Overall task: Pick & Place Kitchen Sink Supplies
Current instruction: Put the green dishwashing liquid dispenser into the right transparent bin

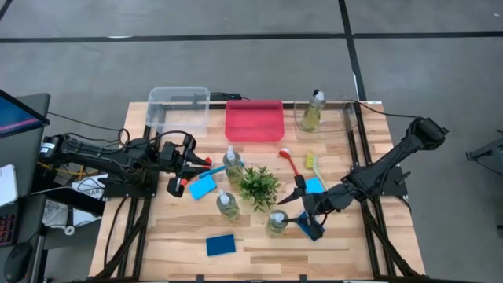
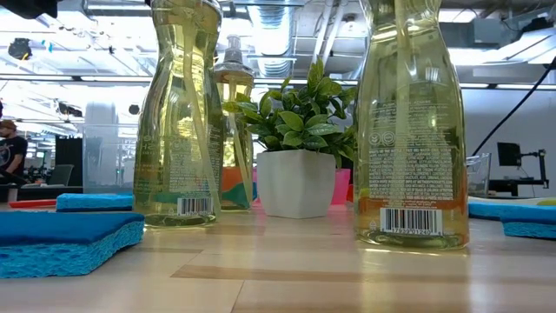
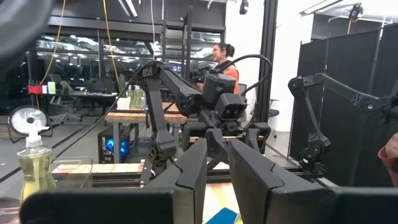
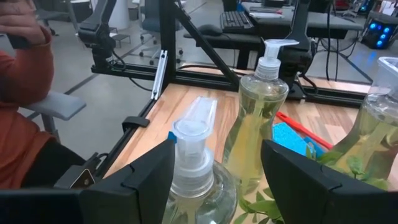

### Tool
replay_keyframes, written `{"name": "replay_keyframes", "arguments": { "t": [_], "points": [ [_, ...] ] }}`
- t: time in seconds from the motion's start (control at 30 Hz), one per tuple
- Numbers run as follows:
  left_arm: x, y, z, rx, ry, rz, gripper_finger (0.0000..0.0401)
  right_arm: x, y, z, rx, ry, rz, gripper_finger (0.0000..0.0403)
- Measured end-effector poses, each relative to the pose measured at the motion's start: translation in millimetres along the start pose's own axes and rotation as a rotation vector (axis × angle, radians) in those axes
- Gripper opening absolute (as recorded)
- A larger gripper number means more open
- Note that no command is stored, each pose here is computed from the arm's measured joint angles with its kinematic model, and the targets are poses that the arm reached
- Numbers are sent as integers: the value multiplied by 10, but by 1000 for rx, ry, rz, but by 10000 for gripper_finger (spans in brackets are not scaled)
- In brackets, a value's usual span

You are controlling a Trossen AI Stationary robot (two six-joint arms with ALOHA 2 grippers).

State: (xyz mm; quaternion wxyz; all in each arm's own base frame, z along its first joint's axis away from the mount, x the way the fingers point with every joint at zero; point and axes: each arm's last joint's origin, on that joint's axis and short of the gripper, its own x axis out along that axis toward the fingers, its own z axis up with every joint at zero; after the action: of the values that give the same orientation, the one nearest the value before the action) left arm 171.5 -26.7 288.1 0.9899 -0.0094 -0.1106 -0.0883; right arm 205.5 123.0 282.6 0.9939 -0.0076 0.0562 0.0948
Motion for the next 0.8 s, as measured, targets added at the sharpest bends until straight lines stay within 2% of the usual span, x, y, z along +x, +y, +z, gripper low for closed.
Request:
{"name": "replay_keyframes", "arguments": {
  "t": [0.8],
  "points": [
    [0,0,8,0,-8,0,68,246,61,83,20,12,11,232]
  ]
}}
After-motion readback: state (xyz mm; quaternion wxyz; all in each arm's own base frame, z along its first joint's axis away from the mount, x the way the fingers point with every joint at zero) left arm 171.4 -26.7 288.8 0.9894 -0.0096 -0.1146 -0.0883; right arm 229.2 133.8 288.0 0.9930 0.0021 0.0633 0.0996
